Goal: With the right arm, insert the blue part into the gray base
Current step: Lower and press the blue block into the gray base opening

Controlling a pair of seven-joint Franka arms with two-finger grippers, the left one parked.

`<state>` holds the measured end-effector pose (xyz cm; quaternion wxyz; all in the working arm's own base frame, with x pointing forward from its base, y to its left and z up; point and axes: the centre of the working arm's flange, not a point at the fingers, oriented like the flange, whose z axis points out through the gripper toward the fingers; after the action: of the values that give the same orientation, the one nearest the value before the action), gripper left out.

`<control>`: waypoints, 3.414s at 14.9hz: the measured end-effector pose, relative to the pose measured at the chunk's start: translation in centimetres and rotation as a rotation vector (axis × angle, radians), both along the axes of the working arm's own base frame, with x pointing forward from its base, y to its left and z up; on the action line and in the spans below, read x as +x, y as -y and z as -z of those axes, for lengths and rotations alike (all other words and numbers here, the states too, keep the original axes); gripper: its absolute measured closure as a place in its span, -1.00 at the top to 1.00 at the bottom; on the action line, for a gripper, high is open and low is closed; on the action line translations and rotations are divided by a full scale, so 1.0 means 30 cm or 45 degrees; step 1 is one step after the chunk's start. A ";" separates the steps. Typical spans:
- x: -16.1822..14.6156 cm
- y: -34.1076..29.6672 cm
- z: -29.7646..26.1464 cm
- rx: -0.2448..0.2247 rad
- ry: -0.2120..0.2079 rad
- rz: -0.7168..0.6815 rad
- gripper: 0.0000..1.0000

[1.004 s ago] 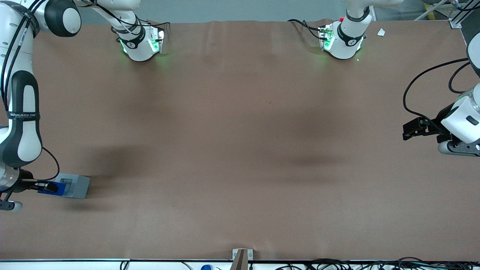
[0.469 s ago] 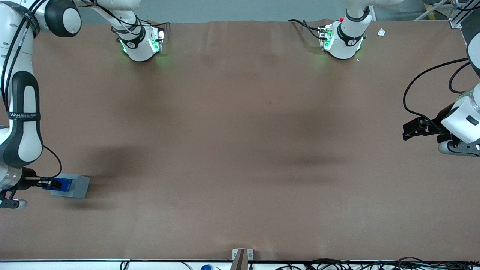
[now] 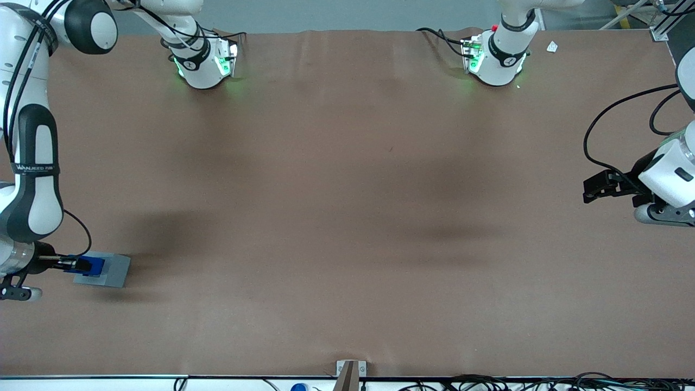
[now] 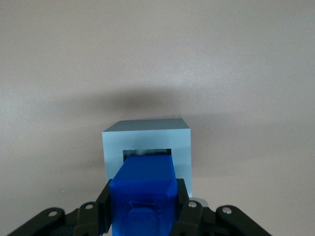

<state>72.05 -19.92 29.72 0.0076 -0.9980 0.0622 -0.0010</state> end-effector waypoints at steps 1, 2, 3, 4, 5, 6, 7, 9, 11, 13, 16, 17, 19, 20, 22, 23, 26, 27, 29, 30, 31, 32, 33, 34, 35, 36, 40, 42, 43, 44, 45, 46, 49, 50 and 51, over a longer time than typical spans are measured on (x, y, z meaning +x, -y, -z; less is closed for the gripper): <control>0.000 0.000 0.000 0.000 0.000 0.000 0.02; 0.000 0.000 0.000 0.000 0.000 0.000 0.02; 0.000 0.000 0.000 0.000 0.000 0.000 0.02; 0.000 0.000 0.000 0.000 0.000 0.000 0.02; 0.000 0.000 0.000 0.000 0.000 0.000 0.02; 0.000 0.000 0.000 0.000 0.000 -0.001 0.02; 0.000 -0.001 0.002 0.000 -0.002 -0.001 0.02; -0.003 -0.002 0.010 0.002 -0.008 -0.002 0.02; -0.002 -0.003 0.009 0.001 -0.007 -0.002 0.02; -0.002 -0.003 0.009 0.001 -0.007 -0.002 0.02; -0.002 -0.003 0.009 0.002 -0.008 -0.002 0.02; -0.002 -0.002 0.009 0.002 -0.008 -0.002 0.02; -0.002 -0.002 0.010 0.001 -0.008 -0.002 0.02; -0.002 -0.002 0.010 0.001 -0.008 -0.002 0.02; -0.002 -0.002 0.011 0.002 -0.009 -0.002 0.02; -0.002 -0.002 0.011 0.001 -0.009 -0.002 0.02; -0.002 -0.002 0.012 0.001 -0.008 -0.002 0.02; -0.002 -0.002 0.012 0.001 -0.008 -0.002 0.02; -0.002 -0.002 0.012 0.001 -0.008 -0.001 0.02; -0.002 -0.002 0.012 0.001 -0.008 -0.001 0.02; -0.002 -0.002 0.012 0.001 -0.008 -0.001 0.02; -0.002 -0.002 0.012 0.001 -0.008 -0.001 0.02; -0.001 -0.002 0.011 0.001 -0.007 -0.001 0.02; -0.001 -0.002 0.011 0.001 -0.007 -0.001 0.02; 0.000 -0.002 0.010 0.000 -0.004 -0.001 0.02; 0.001 -0.002 0.010 -0.001 0.001 -0.001 0.02; 0.009 -0.005 0.004 -0.006 0.022 -0.004 0.02; 0.011 -0.005 0.000 -0.006 0.025 -0.005 0.02; 0.012 -0.005 -0.002 -0.007 0.027 -0.005 0.02; 0.013 -0.005 -0.005 -0.007 0.029 -0.005 0.02; 0.014 -0.005 -0.007 -0.008 0.031 -0.005 0.02; 0.015 -0.005 -0.009 -0.008 0.032 -0.005 0.02; 0.015 -0.005 -0.009 -0.008 0.033 -0.006 0.02; 0.016 -0.006 -0.010 -0.007 0.034 -0.006 0.02; 0.016 -0.006 -0.010 -0.005 0.034 -0.005 0.02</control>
<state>72.53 -19.74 30.02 0.0065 -0.9981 0.0603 -0.0146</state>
